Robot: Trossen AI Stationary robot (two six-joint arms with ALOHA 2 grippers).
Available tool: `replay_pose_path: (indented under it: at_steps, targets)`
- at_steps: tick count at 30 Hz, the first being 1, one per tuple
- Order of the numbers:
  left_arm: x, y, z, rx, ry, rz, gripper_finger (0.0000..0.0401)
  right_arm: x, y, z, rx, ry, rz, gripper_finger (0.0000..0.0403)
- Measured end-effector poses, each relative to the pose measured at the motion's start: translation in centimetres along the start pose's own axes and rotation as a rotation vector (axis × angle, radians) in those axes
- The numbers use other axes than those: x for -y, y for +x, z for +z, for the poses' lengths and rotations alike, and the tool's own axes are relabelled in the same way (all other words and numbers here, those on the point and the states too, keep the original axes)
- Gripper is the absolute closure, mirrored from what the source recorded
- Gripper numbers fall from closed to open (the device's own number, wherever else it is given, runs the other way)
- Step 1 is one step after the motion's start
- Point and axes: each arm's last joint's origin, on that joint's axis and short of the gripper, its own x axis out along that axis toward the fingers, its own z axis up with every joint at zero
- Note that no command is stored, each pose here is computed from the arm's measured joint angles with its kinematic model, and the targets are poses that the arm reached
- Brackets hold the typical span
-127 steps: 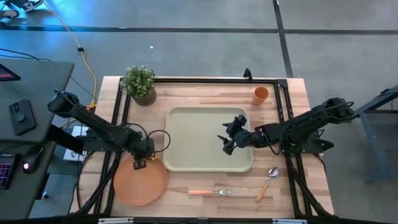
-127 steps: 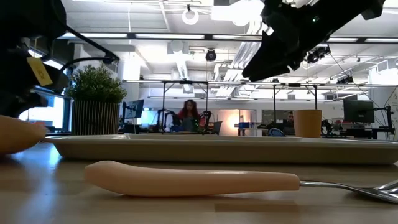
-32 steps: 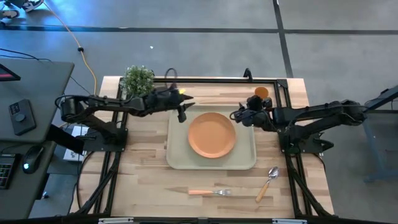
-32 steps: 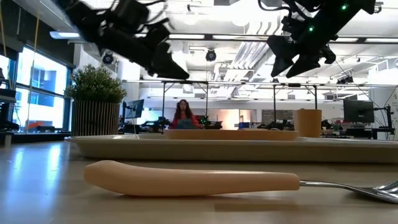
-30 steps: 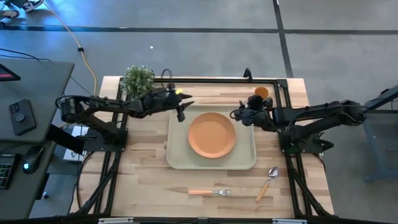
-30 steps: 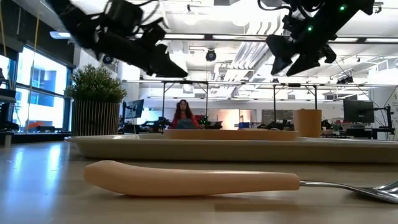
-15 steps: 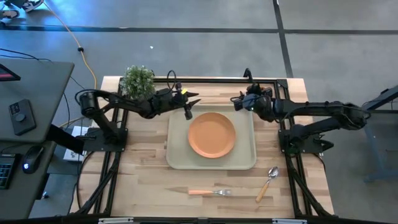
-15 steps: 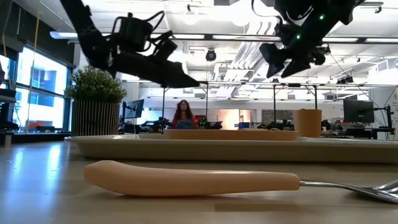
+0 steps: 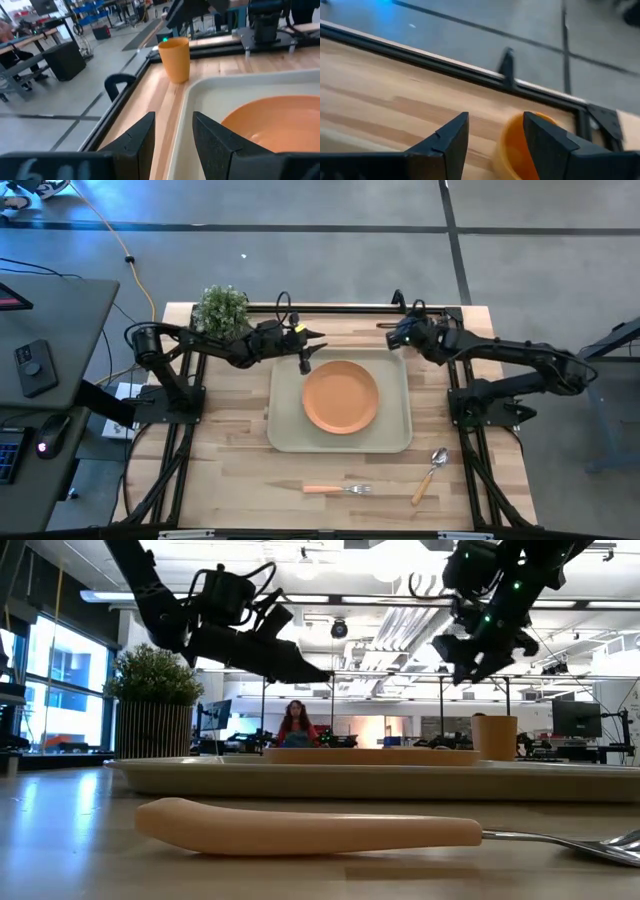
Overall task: Pick and place plate/cup/fork/spoon on tray
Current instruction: Put the orange cup on the light brown tray to the top left of the orange plate
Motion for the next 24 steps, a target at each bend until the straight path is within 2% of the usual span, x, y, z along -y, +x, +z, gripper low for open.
replay_pose_path:
  at_steps: [8, 14, 18, 24]
  targets:
    - [0.1, 0.0, -0.3, -0.030, 0.017, -0.009, 0.0279, 2.8, 1.1, -0.4, -0.176, 0.062, -0.139, 0.0225]
    - [0.1, 0.0, -0.4, -0.039, 0.024, -0.011, 0.0279, 4.8, 2.1, -0.2, -0.232, 0.110, -0.237, 0.0228]
    - [0.1, 0.0, -0.5, -0.051, 0.024, -0.014, 0.0279, 5.8, 3.1, 0.1, -0.274, 0.184, -0.211, 0.0240]
    - [0.2, 0.0, -0.7, -0.067, 0.023, -0.018, 0.0279, 6.9, 4.4, -0.7, -0.322, 0.215, -0.195, 0.0264]
